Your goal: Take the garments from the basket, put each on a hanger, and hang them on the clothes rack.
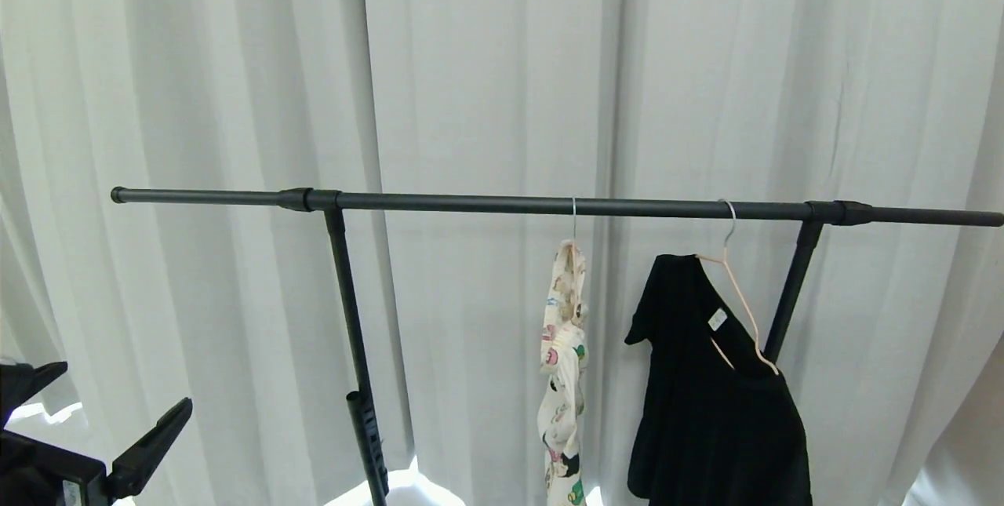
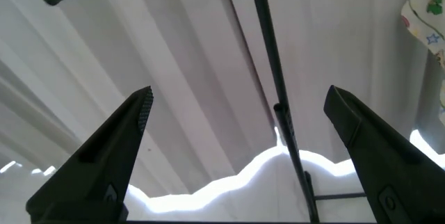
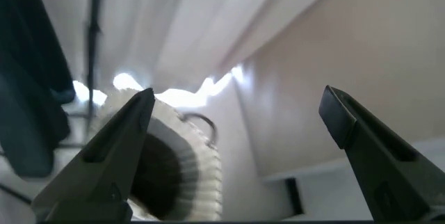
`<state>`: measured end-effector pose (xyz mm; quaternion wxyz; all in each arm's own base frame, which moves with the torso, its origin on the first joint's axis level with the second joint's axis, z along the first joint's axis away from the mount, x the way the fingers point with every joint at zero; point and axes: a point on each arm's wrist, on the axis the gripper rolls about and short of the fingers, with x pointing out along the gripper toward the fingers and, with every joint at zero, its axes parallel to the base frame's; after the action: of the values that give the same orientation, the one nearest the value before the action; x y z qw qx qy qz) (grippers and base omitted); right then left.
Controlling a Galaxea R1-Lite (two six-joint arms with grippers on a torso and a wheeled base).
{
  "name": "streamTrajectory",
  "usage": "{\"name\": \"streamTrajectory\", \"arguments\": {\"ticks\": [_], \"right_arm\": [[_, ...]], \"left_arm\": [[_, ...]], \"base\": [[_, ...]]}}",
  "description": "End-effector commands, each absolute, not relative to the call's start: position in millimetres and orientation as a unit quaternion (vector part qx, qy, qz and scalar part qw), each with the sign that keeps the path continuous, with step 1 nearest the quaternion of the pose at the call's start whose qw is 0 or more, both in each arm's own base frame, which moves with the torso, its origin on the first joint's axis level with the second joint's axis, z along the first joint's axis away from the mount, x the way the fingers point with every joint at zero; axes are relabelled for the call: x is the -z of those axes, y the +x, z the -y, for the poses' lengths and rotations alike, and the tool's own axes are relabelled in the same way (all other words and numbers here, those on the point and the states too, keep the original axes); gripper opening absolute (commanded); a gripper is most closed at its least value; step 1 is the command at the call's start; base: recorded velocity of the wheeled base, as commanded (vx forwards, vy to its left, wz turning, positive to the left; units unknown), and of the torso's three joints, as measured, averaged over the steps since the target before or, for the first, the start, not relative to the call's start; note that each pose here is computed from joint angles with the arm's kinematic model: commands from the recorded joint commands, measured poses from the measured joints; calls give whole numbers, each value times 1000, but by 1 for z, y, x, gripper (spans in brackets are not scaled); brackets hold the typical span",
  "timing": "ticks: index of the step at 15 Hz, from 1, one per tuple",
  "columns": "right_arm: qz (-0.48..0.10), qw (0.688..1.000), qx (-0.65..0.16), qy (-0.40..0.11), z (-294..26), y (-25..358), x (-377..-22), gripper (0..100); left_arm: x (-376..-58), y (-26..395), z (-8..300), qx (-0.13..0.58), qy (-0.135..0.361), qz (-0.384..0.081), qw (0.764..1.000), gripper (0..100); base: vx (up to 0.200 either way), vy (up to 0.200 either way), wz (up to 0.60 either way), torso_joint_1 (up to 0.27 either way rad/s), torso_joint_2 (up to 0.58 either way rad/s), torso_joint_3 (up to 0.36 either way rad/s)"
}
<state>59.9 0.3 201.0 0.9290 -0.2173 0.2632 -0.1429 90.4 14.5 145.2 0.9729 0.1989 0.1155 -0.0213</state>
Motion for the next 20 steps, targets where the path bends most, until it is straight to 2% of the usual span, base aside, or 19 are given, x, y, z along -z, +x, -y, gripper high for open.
{"name": "streamTrajectory", "arguments": {"ticks": [1, 5, 8, 11, 13, 17, 19, 20], "right_arm": [[-251, 930, 163, -213, 4, 48, -190, 100], [-248, 922, 192, -226, 8, 40, -174, 100], [-254, 917, 195, -236, 9, 33, -163, 100], [-281, 896, 246, -242, 13, 28, -154, 100], [-282, 892, 260, -238, 14, 18, -140, 100], [-243, 898, 264, -254, 12, -13, -98, 100], [-210, 909, 260, -248, 11, -18, -97, 100], [-184, 919, 252, -240, 10, -22, -96, 100]], "left_arm": [[-137, 76, -12, 17, 201, -106, 974, 100], [-115, 53, -7, 20, 201, -112, 973, 100], [-106, 41, -4, 30, 193, -138, 971, 100], [-105, 41, -4, 34, 188, -144, 971, 100], [-103, 41, -3, 45, 188, -147, 970, 100], [-97, 23, 3, 87, 189, -125, 970, 100], [-84, -1, 2, 66, 200, -101, 972, 100], [-84, -5, 1, 53, 190, -84, 977, 100]], "base": [[-200, 0, 0, 2, 2, 7], [-200, 0, 0, 4, 0, 4], [-200, 0, 0, 2, 4, 2], [-200, 0, 0, 2, -4, 4], [-100, 0, 0, 1, 1, 1], [0, 0, 0, 0, 0, 0], [0, 0, 0, 0, 0, 0], [0, 0, 0, 0, 0, 0]]}}
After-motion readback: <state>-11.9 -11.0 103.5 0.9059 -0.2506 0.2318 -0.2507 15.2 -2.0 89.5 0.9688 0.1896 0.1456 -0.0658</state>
